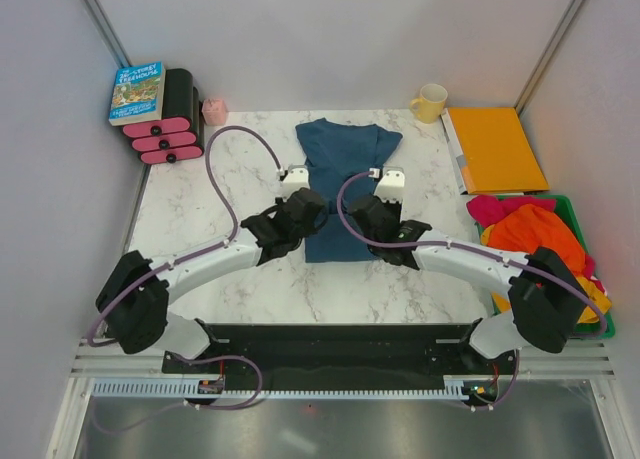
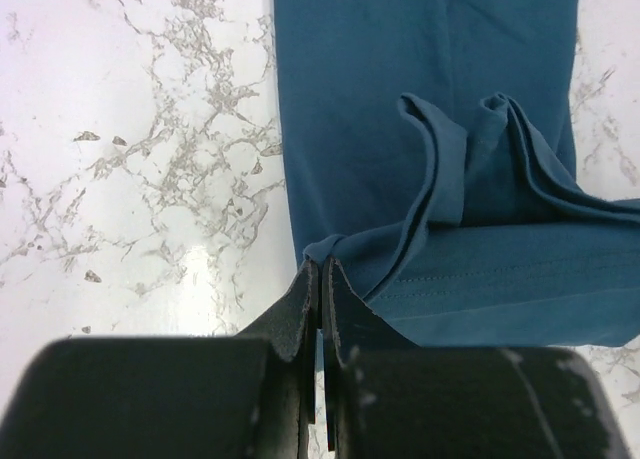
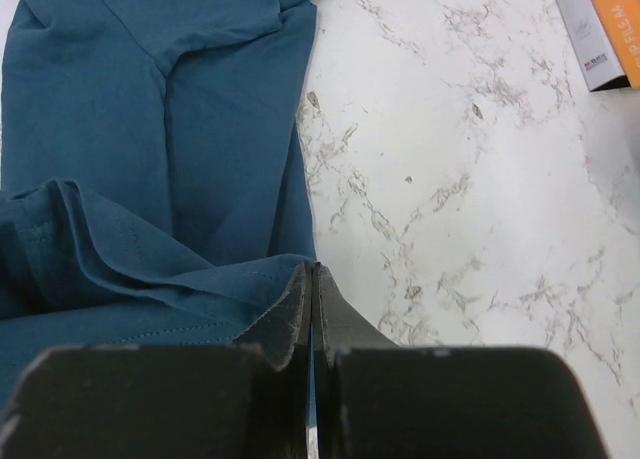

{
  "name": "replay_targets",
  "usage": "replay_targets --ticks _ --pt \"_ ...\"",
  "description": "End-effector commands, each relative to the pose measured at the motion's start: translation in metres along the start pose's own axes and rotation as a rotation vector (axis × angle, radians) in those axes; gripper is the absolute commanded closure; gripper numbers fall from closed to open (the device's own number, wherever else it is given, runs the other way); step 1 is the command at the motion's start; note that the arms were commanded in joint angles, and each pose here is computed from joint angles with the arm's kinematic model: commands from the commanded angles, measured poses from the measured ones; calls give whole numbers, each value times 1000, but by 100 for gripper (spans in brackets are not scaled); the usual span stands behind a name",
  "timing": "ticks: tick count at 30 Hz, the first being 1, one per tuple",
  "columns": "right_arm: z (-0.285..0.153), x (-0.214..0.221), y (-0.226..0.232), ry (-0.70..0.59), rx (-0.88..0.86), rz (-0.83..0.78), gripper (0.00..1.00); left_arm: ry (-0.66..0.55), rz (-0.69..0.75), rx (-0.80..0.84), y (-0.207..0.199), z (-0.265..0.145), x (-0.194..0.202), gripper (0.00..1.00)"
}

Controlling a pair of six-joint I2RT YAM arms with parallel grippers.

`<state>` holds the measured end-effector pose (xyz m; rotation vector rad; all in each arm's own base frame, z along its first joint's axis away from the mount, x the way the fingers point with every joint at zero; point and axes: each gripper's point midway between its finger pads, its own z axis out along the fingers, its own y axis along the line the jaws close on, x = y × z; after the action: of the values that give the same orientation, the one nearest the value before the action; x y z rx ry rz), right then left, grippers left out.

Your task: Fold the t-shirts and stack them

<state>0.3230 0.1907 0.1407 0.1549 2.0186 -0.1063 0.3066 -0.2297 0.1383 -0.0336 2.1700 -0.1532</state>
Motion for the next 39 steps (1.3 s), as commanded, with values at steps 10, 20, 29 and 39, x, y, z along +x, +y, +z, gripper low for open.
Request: replay_targets --ticks 10,20,29,39 --pt "60 -20 19 17 -24 1 100 -13 28 27 -30 49 -46 98" --pt "107 -14 21 68 0 13 100 55 33 -16 -25 94 -42 98" --pt "140 1 27 110 13 6 100 116 30 -44 -16 128 -31 98" --pt "95 -51 27 -33 -65 81 39 -44 -72 -4 -11 88 -78 32"
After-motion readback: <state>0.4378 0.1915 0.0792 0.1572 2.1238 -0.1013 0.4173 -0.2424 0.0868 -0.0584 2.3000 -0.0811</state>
